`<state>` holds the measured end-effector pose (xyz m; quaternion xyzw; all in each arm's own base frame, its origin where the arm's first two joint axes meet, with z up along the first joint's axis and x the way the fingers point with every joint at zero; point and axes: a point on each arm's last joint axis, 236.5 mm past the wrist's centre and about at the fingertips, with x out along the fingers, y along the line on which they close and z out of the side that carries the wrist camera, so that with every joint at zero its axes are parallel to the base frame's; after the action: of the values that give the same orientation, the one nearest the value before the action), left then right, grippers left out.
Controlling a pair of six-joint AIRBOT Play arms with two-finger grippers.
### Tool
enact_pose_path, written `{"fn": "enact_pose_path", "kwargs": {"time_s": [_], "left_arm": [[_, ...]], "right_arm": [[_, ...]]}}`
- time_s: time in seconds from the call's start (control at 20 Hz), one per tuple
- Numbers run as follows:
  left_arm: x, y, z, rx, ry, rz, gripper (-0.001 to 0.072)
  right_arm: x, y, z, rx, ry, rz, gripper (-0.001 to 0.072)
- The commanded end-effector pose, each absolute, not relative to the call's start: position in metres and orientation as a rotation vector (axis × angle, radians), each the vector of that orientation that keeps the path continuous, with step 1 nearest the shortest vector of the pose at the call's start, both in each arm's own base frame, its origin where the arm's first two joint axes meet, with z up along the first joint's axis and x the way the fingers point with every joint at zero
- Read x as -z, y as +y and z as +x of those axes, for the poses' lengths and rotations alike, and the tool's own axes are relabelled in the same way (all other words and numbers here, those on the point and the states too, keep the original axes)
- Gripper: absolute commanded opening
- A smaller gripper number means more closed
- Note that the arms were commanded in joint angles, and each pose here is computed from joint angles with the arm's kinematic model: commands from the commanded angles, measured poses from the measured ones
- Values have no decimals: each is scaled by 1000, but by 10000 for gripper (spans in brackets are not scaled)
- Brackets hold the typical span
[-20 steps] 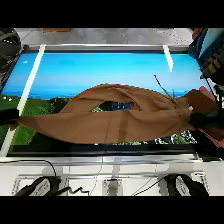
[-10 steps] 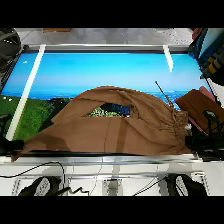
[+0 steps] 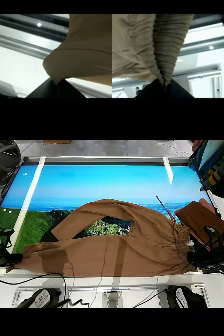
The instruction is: Fold the clothes and pants, and hang the long-sleeved shirts on hangers.
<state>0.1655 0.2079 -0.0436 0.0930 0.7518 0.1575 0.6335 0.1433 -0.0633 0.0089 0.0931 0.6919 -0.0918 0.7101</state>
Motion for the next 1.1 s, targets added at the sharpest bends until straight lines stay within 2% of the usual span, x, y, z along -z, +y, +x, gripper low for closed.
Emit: {"fn": "enact_pose_path", "kwargs": {"time_s": [0.0,0.2,0.25,0.3,0.35,0.4,0.5,0.65,0.8,0.9,1.05], "left_arm": [[57,213,166,-347,1754,226,16],[73,210,161,-313,1821,210,17],[76,209,160,-308,1831,208,35],[77,210,159,-306,1836,210,206],[76,211,159,-309,1838,218,510],[75,215,158,-316,1844,237,609],[67,227,158,-348,1847,291,600],[34,254,188,-545,1708,261,600],[-11,273,227,-655,1536,215,601],[-30,273,247,-665,1458,191,601],[-42,266,269,-638,1397,213,601]], "right_arm": [[-9,-63,140,222,1548,222,30],[-9,-62,137,219,1558,226,31],[-9,-63,139,220,1550,224,50],[-9,-64,142,221,1537,222,227],[-9,-64,143,221,1533,221,531],[-9,-65,145,223,1524,218,699],[-11,-68,153,230,1489,208,699],[-25,-80,178,253,1371,178,694],[-55,-104,225,309,1139,125,692],[-66,-118,255,356,1009,145,690],[-38,-125,278,350,1067,186,671]]}}
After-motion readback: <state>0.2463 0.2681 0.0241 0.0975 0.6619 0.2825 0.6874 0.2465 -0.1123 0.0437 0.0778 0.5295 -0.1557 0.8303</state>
